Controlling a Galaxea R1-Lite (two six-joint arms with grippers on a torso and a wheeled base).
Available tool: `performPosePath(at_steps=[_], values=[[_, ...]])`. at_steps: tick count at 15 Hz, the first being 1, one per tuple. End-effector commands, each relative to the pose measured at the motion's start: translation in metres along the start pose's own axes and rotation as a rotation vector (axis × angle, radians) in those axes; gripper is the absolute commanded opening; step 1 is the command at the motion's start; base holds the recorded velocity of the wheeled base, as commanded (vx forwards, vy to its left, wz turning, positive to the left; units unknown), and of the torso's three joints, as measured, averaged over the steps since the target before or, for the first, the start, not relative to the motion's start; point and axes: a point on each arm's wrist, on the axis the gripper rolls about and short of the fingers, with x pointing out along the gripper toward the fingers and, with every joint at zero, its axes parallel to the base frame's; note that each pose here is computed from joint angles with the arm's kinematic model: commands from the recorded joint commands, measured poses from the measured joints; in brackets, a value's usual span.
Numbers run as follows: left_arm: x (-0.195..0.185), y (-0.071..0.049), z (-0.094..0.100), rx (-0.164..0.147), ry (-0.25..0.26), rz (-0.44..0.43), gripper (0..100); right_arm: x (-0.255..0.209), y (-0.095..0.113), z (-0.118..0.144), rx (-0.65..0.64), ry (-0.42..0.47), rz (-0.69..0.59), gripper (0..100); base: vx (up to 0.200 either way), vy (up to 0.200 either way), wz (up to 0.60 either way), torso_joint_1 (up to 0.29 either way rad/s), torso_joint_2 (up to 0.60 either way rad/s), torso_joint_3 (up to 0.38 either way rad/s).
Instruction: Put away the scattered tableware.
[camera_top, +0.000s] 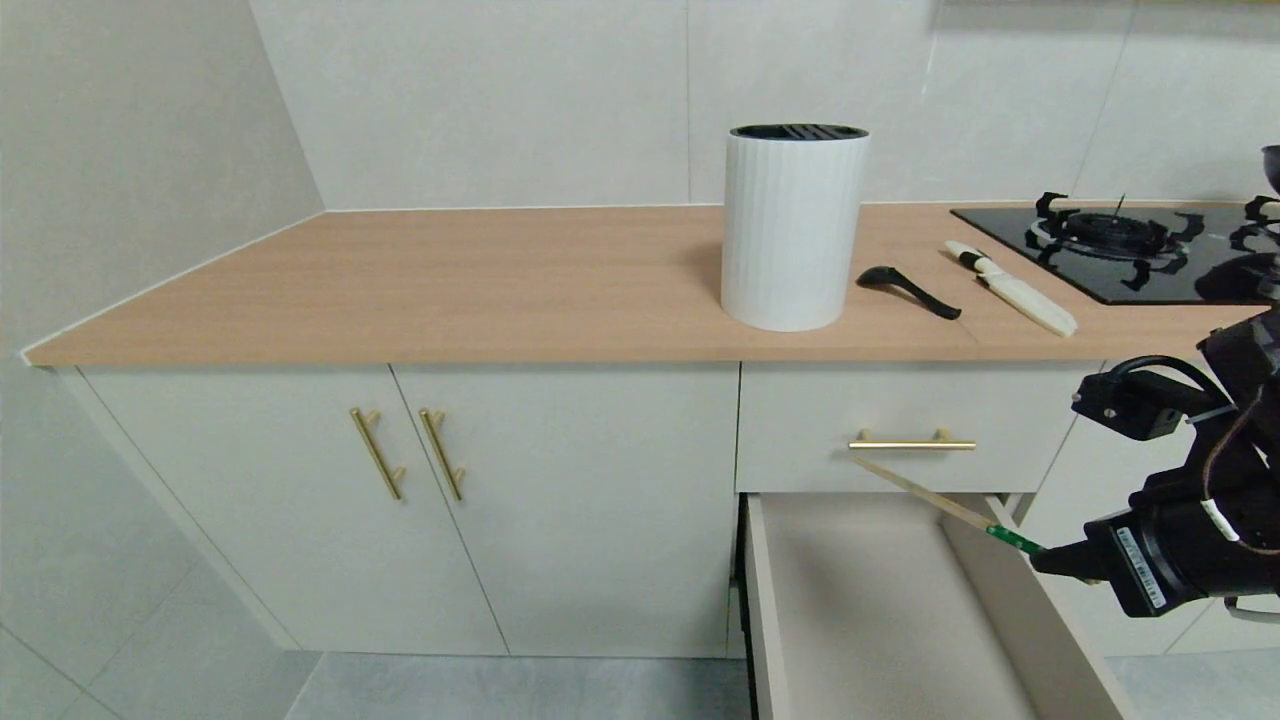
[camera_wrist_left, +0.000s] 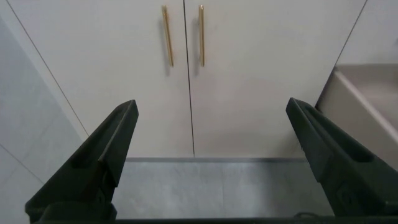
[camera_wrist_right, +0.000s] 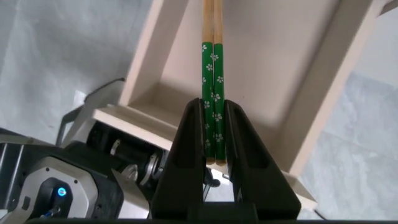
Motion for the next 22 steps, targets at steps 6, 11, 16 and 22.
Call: performPosePath(at_steps=[6,11,16,22], values=[[0.000,0.000,0.000,0.000,0.002,0.000,100,0.013,0.000,0.001,-0.001,0.045,0.002,0,0.000,0.000,0.00,-0.145,0.46,0.303],[0.000,0.000,0.000,0.000,0.000,0.000,100,0.027,0.000,0.002,0.003,0.091,-0.002,0,0.000,0.000,0.00,-0.063,0.30,0.217],[0.000,0.000,0.000,0.000,-0.001,0.000,100,0.090,0.006,0.012,0.051,0.145,0.009,0,0.000,0.000,0.00,-0.003,0.01,0.006],[0.000,0.000,0.000,0.000,0.000,0.000,100,0.202,0.009,0.008,0.230,0.166,-0.113,0,0.000,0.000,0.00,0.000,0.00,0.000]])
